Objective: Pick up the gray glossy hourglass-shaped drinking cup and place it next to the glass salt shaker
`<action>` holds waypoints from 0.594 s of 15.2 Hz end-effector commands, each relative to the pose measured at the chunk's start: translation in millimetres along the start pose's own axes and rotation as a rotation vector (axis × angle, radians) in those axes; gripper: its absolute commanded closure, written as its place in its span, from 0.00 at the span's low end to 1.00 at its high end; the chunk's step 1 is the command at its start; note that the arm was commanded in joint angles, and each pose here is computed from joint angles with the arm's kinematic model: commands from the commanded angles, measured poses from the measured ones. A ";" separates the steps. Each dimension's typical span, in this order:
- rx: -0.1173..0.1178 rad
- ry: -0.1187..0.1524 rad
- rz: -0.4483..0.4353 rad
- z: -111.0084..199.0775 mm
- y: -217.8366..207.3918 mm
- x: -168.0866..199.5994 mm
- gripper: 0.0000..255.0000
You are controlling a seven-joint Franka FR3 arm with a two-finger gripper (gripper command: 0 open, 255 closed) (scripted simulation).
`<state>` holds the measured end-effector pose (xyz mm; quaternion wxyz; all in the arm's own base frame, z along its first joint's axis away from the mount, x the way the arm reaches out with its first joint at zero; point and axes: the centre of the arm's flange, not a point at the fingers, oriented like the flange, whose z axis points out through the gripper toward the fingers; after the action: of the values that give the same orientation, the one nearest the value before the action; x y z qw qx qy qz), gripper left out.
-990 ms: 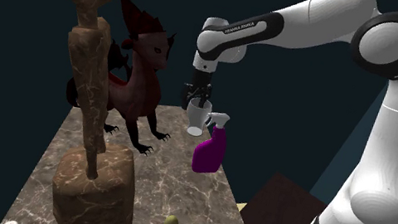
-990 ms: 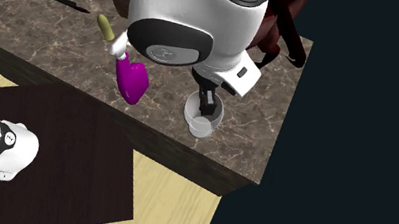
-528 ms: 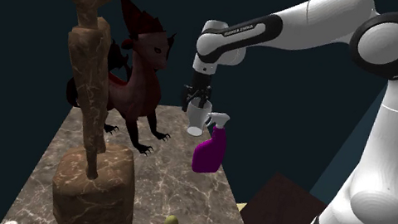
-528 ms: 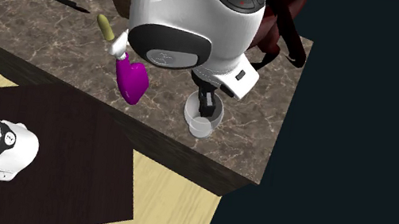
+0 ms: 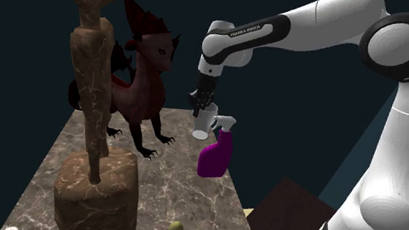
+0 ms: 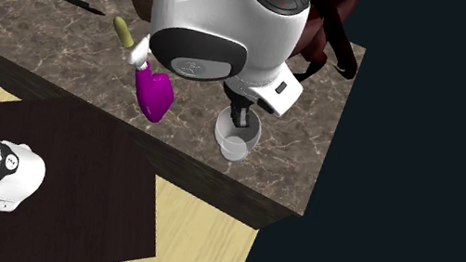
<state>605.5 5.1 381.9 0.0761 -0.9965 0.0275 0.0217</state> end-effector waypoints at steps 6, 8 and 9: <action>0.000 -0.001 0.000 -15.0 -2.2 -0.9 1.00; 0.000 -0.001 0.000 -25.4 -3.8 -1.4 1.00; 0.000 -0.001 0.000 -30.6 -4.6 -1.6 1.00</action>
<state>606.1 4.9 407.1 0.0761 -0.9965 0.0276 0.0223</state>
